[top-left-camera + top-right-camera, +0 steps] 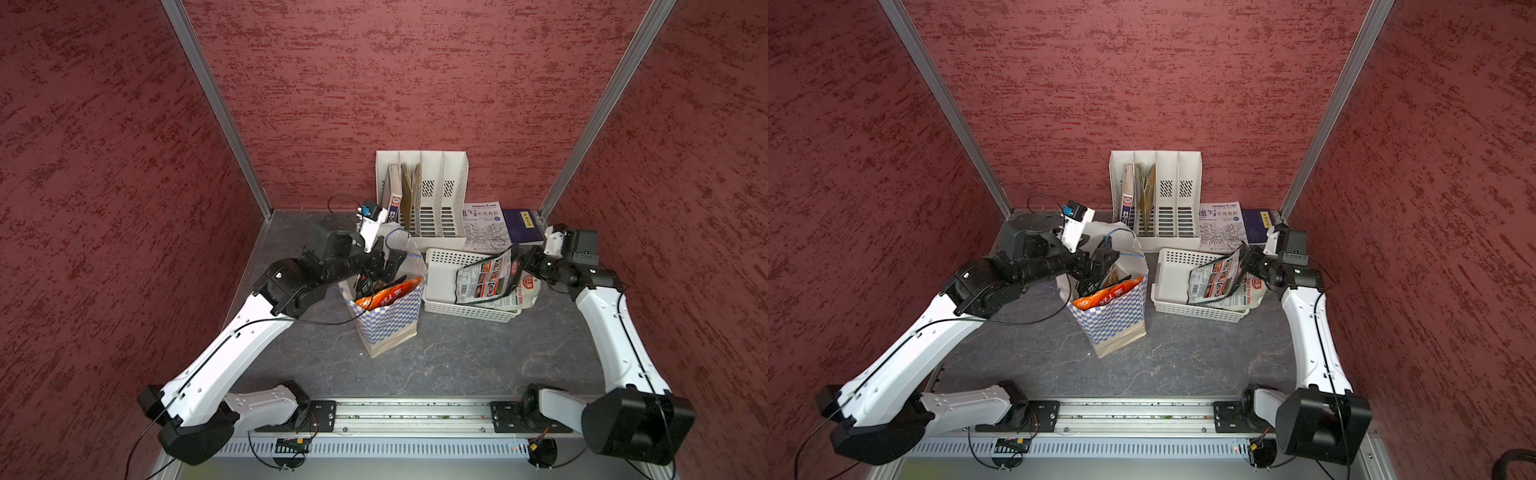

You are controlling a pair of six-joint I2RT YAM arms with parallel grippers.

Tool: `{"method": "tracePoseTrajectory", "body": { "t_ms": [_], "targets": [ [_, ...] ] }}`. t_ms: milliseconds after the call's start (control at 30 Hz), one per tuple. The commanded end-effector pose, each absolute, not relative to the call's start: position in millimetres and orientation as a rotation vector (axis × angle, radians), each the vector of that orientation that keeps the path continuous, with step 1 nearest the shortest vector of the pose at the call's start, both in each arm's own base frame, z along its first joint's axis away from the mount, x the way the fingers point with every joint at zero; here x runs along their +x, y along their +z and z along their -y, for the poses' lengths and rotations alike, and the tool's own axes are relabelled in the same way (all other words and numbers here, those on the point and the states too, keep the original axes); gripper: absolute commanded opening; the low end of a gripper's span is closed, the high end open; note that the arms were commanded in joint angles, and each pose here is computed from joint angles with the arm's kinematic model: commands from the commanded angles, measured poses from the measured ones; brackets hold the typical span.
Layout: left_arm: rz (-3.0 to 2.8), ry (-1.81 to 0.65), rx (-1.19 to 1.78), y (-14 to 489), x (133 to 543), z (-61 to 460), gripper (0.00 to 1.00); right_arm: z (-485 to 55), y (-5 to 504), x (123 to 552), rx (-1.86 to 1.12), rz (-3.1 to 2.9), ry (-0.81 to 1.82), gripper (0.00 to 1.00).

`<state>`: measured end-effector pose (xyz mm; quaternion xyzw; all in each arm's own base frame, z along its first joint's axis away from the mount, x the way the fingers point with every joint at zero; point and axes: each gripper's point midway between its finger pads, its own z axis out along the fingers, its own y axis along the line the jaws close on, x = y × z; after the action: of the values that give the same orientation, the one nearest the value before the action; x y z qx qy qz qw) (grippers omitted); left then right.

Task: Place the condiment packets inside the bag
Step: Pick up the condiment packet from the storage box.

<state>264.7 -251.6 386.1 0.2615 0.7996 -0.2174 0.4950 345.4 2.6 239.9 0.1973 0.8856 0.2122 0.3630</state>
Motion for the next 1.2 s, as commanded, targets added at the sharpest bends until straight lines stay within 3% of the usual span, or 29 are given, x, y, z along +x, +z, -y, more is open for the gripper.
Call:
{"method": "tracePoseTrajectory", "body": {
  "t_ms": [0,167,400,633,833,933,1167],
  "targets": [
    [-1.77,-0.421,0.666,410.5,269.5,281.6,1.0,-12.6,281.6,341.3,0.493,-2.188,0.644,0.0],
    [-1.648,-0.438,0.898,382.4,246.6,381.2,1.0,-22.7,315.9,335.1,0.519,-2.125,0.749,0.0],
    [-1.618,-0.365,1.101,312.5,246.4,489.3,1.0,-29.9,345.1,324.3,0.565,-2.044,0.842,0.0],
    [-1.74,-0.411,0.987,274.7,270.4,537.4,1.0,-33.6,355.3,315.6,0.61,-1.992,0.903,0.0],
    [-1.806,-0.426,0.804,269.7,305.2,534.6,0.98,-40.0,360.7,305.7,0.617,-1.969,0.959,0.0],
    [-1.829,-0.46,0.793,268.7,314.6,532.0,0.79,-41.0,363.6,299.4,0.616,-1.962,0.96,0.0],
    [-1.735,-0.548,0.848,304.9,304.6,526.2,0.01,-39.6,382.4,277.3,0.596,-1.909,0.921,0.0]
  ]
}}
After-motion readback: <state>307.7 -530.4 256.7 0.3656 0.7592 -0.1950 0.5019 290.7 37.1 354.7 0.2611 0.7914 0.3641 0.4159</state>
